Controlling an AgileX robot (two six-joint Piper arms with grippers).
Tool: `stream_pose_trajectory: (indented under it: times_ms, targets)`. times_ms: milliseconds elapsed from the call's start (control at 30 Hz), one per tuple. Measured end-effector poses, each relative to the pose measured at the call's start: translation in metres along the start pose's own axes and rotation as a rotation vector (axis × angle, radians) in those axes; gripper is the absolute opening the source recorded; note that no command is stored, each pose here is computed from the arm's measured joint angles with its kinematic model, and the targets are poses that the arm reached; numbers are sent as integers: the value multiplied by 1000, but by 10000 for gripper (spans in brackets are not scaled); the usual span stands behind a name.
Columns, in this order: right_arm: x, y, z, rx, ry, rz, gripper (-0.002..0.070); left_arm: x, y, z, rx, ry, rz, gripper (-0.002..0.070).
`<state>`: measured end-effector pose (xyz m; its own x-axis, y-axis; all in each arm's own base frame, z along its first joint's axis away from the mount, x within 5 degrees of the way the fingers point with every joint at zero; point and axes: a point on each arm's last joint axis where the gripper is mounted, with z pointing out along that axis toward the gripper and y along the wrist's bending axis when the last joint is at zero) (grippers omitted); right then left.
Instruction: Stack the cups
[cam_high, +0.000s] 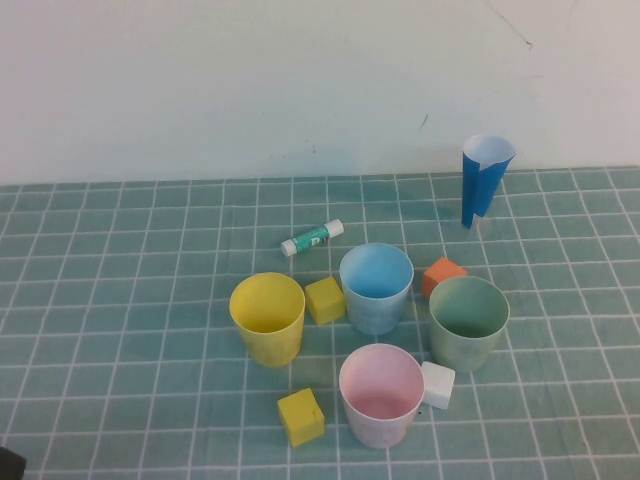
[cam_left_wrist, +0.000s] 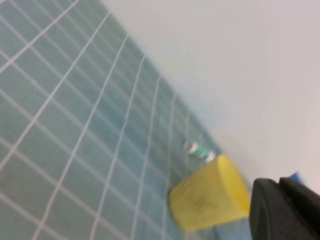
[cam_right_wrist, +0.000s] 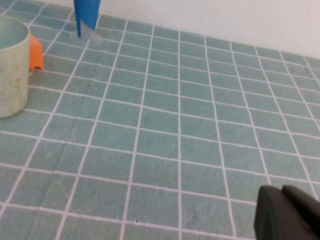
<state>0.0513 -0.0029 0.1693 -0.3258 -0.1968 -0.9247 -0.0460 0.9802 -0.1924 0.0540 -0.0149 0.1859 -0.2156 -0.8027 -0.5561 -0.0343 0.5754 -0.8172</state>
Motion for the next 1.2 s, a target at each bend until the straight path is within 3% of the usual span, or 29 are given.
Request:
stream_pose_trajectory:
  times_ms: [300,400,533,633,800,1000,1200]
  targets:
    - [0,0,0,0,0,0,-1,-9,-5,-1,63,-99,-135,-2]
    - [0,0,0,0,0,0,-1,-12,-6,-1,72,-128,-116,-2]
    - [0,0,0,0,0,0,-1,-11,-16,-3,54,-42,116,-2]
    - [0,0,0,0,0,0,-1,-27,-46,-6,18,46,388,-2]
    - [0,0,0,0,0,0,-1,-65,-91,13,-98,204,693,-2]
    - [0,0,0,0,0,0,-1,-104,-135,59,-152,398,872,-2]
    - [0,0,0,0,0,0,-1,-104,-155,120,-187,658,994,-2]
